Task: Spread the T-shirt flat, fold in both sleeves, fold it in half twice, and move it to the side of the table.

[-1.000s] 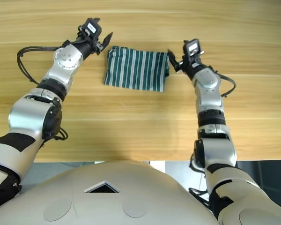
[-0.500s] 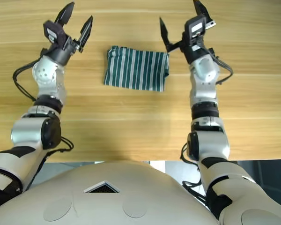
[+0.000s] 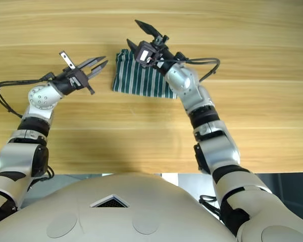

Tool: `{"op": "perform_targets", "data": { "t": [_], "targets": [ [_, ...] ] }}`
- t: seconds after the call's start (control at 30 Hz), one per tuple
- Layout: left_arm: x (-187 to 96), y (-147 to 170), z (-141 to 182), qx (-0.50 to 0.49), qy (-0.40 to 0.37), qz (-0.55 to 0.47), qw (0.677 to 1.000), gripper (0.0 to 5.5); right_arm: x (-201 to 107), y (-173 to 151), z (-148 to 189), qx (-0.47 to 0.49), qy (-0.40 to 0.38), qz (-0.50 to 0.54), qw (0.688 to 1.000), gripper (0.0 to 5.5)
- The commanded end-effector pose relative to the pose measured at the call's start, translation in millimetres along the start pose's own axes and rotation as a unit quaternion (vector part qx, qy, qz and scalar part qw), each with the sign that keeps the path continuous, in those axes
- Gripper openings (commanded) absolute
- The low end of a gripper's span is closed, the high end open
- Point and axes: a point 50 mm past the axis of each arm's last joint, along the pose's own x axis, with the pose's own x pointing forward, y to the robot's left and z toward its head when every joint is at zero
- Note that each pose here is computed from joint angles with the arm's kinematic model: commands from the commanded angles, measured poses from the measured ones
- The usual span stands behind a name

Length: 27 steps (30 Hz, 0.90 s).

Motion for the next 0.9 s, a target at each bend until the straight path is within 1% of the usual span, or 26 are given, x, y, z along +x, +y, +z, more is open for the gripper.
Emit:
{"op": "perform_targets", "data": {
  "t": [0.03, 0.1, 0.17, 0.37, 0.47, 0.6, 0.67, 0.83, 0.9],
  "targets": [
    [12.5, 6.3, -2.8, 0.082, 0.033, -0.055, 0.995, 0.00, 4.0, -4.3, -8.9, -0.049, 0.039, 0.022, 0.998, 1.87],
    [21.4, 10.1, -1.5, 0.119, 0.036, -0.069, 0.990, 0.00, 5.4, -2.8, -11.2, -0.060, 0.052, 0.030, 0.996, 1.56],
    [24.7, 10.1, -0.8, 0.136, 0.033, -0.074, 0.987, 0.00, 8.4, -0.3, -11.4, -0.064, 0.060, 0.041, 0.995, 1.19],
    [37.8, 1.4, -3.5, 0.191, 0.042, -0.124, 0.973, 0.00, 10.4, 4.4, -19.2, -0.103, 0.096, 0.099, 0.985, 0.09],
    [43.3, -1.1, -3.4, 0.211, 0.040, -0.142, 0.966, 0.00, 12.1, 12.0, -14.5, -0.106, 0.085, 0.124, 0.983, 0.04],
    [45.3, -4.3, -6.1, 0.223, 0.046, -0.156, 0.961, 0.00, 7.2, 31.5, -4.9, -0.099, 0.046, 0.176, 0.978, 0.04],
    [44.6, -5.3, -8.5, 0.230, 0.052, -0.158, 0.959, 0.00, 4.7, 33.8, -1.4, -0.096, 0.034, 0.188, 0.977, 0.04],
    [43.4, -8.7, -11.6, 0.237, 0.058, -0.161, 0.956, 0.00, -0.6, 37.9, 3.3, -0.096, 0.020, 0.223, 0.970, 0.04],
    [43.0, -10.4, -12.2, 0.238, 0.058, -0.163, 0.956, 0.00, -3.5, 42.1, -0.3, -0.101, 0.031, 0.242, 0.964, 0.04]
  ]
}}
